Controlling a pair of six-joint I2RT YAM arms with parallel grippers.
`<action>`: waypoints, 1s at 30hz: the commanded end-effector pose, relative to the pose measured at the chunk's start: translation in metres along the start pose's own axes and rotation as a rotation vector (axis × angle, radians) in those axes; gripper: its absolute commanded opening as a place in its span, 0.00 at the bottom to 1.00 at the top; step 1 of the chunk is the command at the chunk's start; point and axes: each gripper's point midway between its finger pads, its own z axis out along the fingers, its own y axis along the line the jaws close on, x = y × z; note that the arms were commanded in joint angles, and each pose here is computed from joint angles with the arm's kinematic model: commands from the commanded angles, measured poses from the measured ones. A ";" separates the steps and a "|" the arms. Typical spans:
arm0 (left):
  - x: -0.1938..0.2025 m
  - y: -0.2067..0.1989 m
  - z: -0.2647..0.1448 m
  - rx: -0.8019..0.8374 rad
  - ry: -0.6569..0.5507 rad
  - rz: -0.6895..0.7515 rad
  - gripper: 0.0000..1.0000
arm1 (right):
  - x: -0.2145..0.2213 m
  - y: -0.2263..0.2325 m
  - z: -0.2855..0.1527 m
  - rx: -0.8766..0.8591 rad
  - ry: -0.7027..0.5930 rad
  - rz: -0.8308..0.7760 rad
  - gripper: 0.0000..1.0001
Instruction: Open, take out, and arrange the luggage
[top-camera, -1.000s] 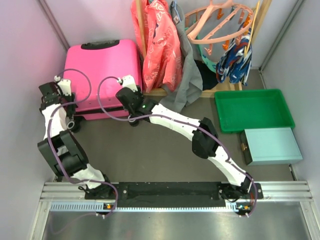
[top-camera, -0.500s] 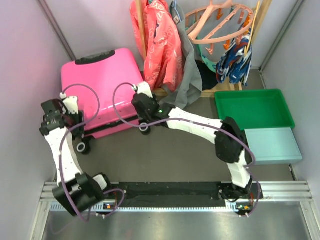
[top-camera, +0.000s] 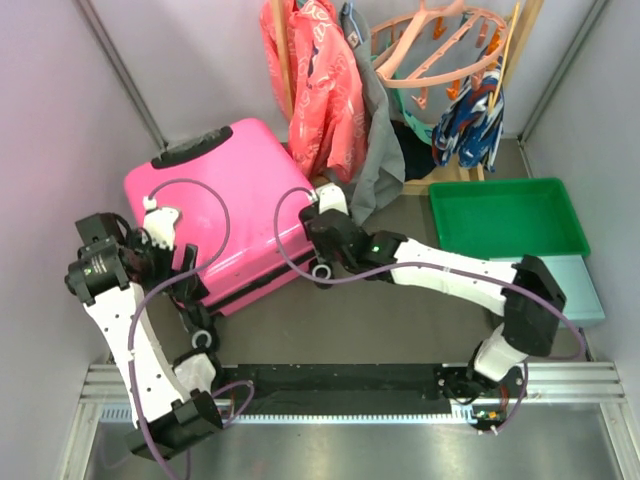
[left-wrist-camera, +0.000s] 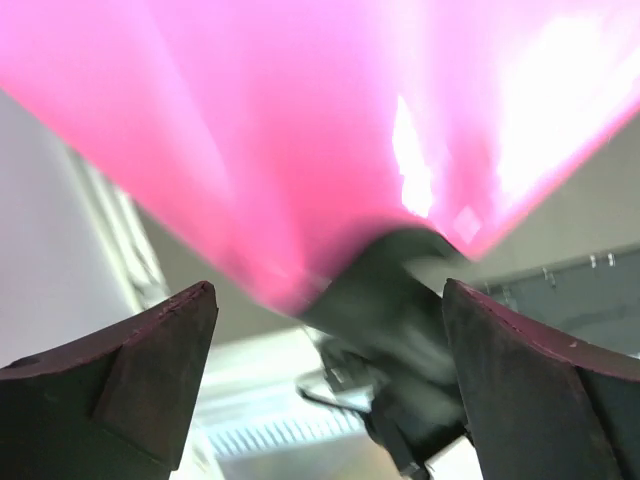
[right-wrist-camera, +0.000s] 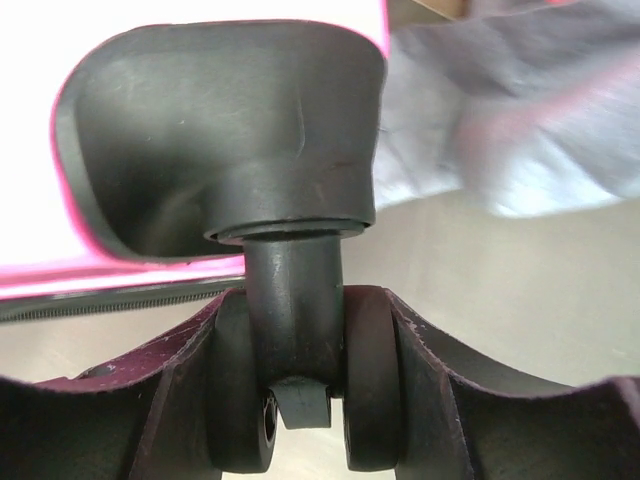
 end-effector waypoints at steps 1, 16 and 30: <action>-0.057 -0.020 -0.038 0.074 -0.242 0.145 0.99 | -0.007 -0.091 -0.038 0.202 -0.010 -0.029 0.00; -0.099 0.038 -0.037 -0.163 -0.350 -0.008 0.99 | -0.031 -0.184 -0.029 0.324 -0.036 -0.101 0.00; -0.079 0.054 -0.014 -0.233 -0.295 -0.084 0.99 | -0.072 -0.067 -0.124 0.164 -0.133 -0.152 0.99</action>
